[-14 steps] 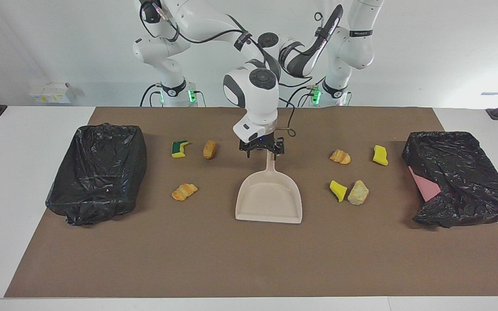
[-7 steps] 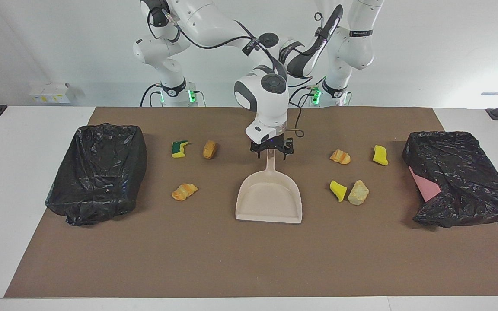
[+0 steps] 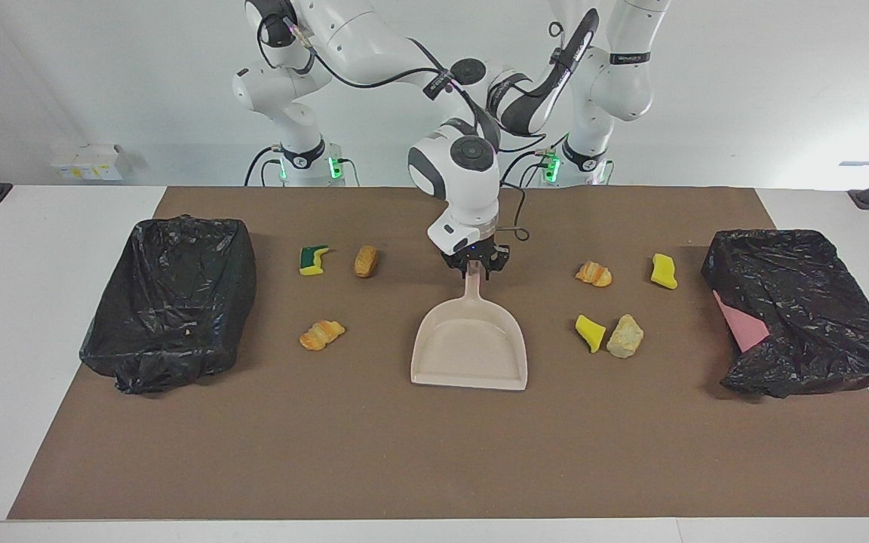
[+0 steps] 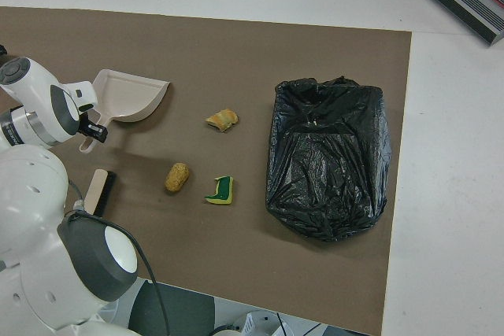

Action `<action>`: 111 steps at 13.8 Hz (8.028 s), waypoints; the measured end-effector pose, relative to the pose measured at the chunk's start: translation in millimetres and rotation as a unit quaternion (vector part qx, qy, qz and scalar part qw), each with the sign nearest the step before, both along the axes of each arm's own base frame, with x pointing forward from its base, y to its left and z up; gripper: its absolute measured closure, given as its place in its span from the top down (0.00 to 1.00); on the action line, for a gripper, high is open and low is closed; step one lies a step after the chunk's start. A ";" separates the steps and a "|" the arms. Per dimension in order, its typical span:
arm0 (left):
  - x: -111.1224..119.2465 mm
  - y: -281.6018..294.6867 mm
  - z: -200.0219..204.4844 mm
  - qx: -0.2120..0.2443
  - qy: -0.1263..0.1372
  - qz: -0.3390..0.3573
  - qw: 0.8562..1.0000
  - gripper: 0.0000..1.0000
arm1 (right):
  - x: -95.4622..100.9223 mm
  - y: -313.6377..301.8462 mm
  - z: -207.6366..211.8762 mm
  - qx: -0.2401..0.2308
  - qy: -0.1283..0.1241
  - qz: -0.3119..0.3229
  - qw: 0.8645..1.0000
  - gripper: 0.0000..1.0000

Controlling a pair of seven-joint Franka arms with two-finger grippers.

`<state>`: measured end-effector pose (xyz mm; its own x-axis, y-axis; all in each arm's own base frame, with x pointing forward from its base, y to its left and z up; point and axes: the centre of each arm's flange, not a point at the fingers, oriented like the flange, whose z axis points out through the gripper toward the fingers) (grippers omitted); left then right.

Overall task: Sweep and dump trash in bin
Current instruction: 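Grasp the beige dustpan handle with the right gripper, then lift the brush with the left gripper while the right gripper positions the dustpan, then sweep the sponge pieces and crusts toward the dustpan with the left gripper, then brush the trash into the dustpan with the left gripper, then sweep the remaining yellow sponge into the dustpan with the left gripper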

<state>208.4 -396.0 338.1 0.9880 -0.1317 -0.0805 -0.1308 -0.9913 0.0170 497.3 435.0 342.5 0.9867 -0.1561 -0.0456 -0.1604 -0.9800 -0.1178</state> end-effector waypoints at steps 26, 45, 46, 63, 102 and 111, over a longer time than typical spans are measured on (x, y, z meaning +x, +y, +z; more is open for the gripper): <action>189.8 229.6 65.7 0.040 0.032 0.172 0.984 0.25 | 54.0 -151.5 37.7 0.001 0.040 0.534 0.845 0.32; 180.9 359.5 25.2 0.076 0.098 0.259 0.958 0.25 | 58.4 -162.9 8.6 -0.037 0.042 0.716 0.696 0.32; 181.4 337.1 24.4 0.068 0.088 0.277 0.954 0.25 | 58.5 -163.7 8.2 -0.038 0.043 0.720 0.691 0.32; 275.5 215.7 74.1 -0.060 0.041 0.319 0.945 0.25 | 57.9 -170.0 2.6 -0.048 0.055 0.754 0.653 0.32; 272.4 115.0 96.3 -0.088 0.030 0.022 0.995 0.25 | 55.3 -170.1 3.7 -0.059 0.059 0.759 0.646 0.32; 353.9 209.2 33.3 -0.040 0.009 -0.012 0.999 0.25 | 55.3 -170.1 3.6 -0.059 0.059 0.759 0.646 0.32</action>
